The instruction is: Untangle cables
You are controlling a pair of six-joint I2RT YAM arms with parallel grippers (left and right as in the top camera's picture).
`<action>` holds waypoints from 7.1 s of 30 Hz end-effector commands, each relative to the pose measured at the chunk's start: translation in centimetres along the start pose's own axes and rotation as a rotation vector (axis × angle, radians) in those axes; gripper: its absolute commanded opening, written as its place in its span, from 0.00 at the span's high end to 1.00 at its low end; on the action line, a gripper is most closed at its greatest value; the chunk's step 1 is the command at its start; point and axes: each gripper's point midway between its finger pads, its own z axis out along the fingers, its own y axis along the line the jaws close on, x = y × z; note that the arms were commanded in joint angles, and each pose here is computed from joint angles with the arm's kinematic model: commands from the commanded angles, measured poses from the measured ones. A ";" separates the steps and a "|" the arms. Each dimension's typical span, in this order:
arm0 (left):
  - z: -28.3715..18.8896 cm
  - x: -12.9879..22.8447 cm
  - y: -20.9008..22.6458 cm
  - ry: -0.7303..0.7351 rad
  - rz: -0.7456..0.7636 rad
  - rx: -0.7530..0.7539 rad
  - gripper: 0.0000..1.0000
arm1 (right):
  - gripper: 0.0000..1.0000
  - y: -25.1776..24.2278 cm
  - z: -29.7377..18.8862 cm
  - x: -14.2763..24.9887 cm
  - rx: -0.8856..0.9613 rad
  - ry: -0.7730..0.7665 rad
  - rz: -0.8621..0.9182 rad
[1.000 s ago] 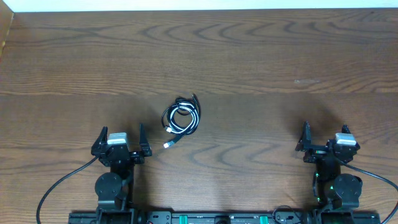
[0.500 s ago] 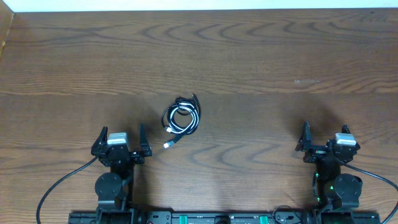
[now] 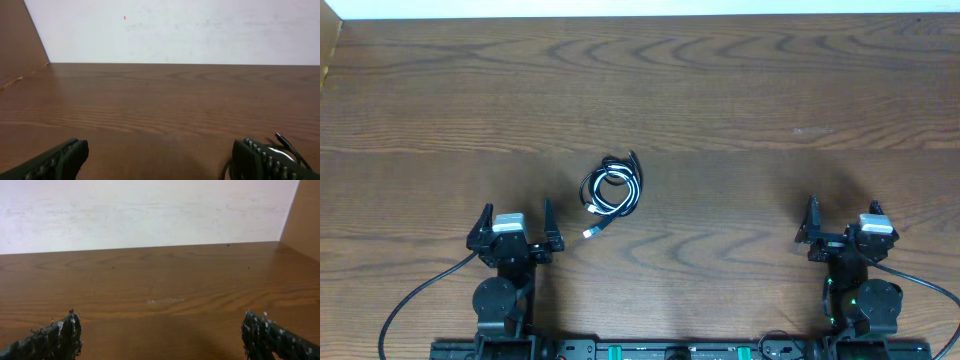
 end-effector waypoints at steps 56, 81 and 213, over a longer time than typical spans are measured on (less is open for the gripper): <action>-3.1 -11.5 -2.5 -0.377 -0.095 0.179 0.02 | 0.01 0.2 0.0 0.0 -0.011 0.000 0.013; -1.5 -15.6 -8.5 0.243 -0.308 0.495 0.02 | 0.01 0.2 0.0 0.0 -0.011 0.000 0.013; 14.9 6.8 -13.0 1.243 -0.326 0.108 0.93 | 0.01 0.2 0.0 0.0 -0.011 0.000 0.013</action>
